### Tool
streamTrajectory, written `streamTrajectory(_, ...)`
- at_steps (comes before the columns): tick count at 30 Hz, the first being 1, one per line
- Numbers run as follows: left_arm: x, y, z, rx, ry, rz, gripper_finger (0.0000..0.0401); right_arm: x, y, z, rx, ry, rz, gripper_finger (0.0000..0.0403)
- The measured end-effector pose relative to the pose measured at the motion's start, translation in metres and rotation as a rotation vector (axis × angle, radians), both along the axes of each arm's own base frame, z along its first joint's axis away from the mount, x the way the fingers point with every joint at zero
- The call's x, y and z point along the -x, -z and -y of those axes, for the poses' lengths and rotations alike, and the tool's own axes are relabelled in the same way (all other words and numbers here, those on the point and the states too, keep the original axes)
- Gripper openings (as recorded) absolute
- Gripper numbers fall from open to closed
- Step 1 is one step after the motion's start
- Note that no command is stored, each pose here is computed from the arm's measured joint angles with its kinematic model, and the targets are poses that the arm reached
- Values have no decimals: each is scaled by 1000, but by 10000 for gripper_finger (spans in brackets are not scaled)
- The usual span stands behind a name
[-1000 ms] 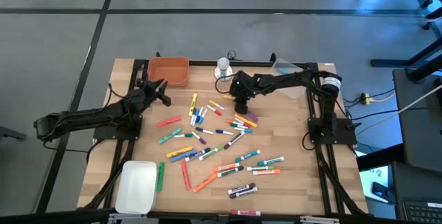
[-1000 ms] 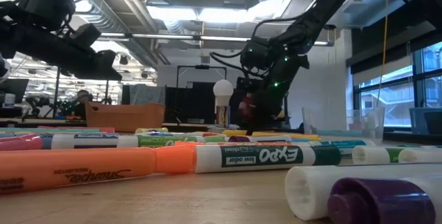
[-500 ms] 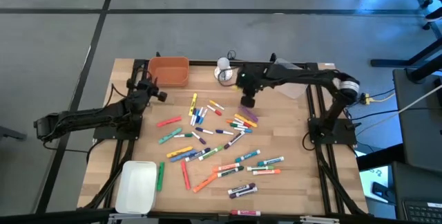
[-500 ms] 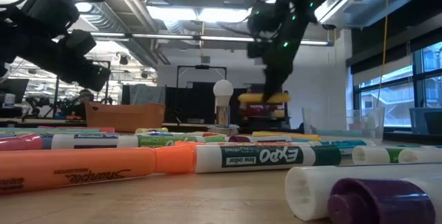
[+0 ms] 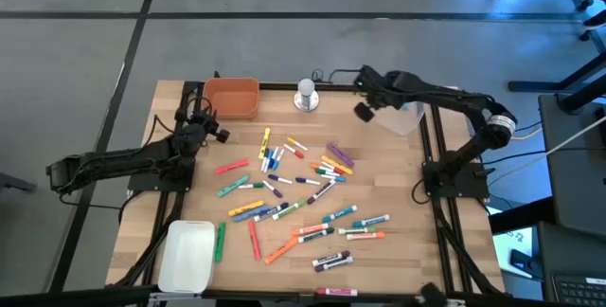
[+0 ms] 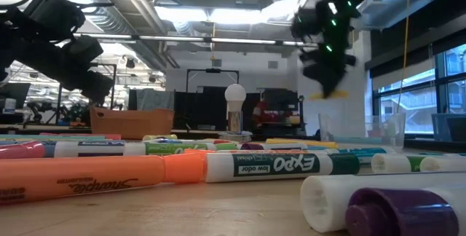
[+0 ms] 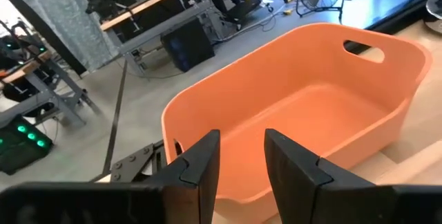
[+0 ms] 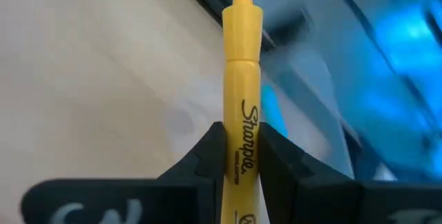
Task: Pick & Place Markers
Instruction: Put the large yellow highlighter pen into the transparent bin, then put the large violet highlighter pen into the transparent bin
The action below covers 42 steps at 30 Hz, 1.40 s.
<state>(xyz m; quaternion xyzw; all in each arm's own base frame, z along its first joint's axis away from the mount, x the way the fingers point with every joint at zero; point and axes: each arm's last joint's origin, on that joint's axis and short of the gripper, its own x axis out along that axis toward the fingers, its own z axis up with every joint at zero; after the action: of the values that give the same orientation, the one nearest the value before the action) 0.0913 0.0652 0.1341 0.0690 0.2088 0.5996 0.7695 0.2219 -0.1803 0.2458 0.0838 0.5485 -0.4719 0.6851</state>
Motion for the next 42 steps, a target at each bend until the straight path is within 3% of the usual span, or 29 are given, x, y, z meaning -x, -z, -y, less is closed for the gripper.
streamTrajectory(3, 0, 0, 0, 0, 1, 1, 109, 23, 19, 10, -26, 132, -36, 64)
streamTrajectory(7, 0, 0, 0, 3, 9, 3, 107, 43, 42, 17, -61, 208, -56, 86)
streamTrajectory(15, -3, -2, 0, 2, 81, 8, 108, 46, 45, 20, -86, 180, -53, 166)
streamTrajectory(20, -4, -2, 1, 16, 136, -1, 96, 20, 17, 14, -99, 53, 70, 201)
streamTrajectory(28, -5, -2, 1, 18, 155, 8, 76, -35, -10, -34, -163, -211, 257, 203)
streamTrajectory(32, -6, -3, 1, 20, 155, 33, 70, -57, 14, -62, -270, -326, 312, 203)
streamTrajectory(35, -8, -9, 0, 5, 175, 127, 67, -71, 38, -76, -322, -425, 328, 202)
streamTrajectory(39, -12, -12, 1, 23, 275, 193, 66, -84, 64, -80, -364, -446, 279, 202)
streamTrajectory(42, -12, -12, 2, 39, 286, 223, 67, -85, 79, -81, -399, -445, 217, 202)
